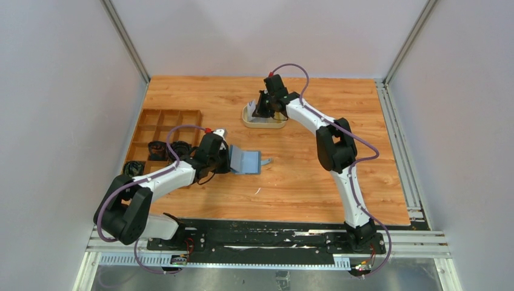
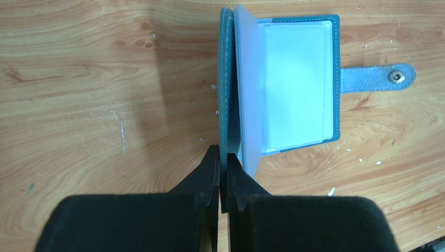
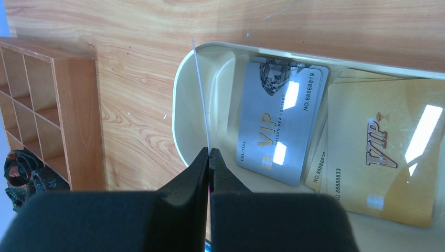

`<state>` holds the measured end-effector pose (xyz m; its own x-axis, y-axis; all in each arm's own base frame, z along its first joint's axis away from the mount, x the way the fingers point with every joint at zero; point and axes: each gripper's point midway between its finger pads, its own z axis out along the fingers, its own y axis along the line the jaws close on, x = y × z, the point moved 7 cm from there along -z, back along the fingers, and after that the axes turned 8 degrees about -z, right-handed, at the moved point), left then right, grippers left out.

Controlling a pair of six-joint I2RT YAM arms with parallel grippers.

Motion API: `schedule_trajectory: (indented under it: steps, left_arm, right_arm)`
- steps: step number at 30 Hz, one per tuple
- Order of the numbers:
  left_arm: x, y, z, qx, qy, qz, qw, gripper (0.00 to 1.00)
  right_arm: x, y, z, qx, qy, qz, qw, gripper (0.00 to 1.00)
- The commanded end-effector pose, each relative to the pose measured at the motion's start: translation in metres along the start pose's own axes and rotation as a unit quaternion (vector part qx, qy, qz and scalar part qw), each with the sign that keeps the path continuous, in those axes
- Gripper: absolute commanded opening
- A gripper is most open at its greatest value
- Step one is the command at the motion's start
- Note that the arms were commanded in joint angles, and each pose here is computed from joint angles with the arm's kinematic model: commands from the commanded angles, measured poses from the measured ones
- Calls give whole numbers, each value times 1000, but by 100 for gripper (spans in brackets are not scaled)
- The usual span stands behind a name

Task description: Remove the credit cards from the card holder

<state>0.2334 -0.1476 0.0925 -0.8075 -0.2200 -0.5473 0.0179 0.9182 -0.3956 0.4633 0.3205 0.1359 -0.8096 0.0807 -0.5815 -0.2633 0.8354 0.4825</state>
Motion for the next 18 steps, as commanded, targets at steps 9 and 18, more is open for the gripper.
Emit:
schedule_trajectory:
  steps: [9, 18]
  left_arm:
    - [9, 12, -2, -36, 22, 14, 999, 0]
    - [12, 13, 4, -33, 31, 13, 999, 0]
  right_arm:
    - [28, -20, 6, 35, 30, 30, 998, 0]
    - [33, -23, 6, 30, 33, 36, 998, 0]
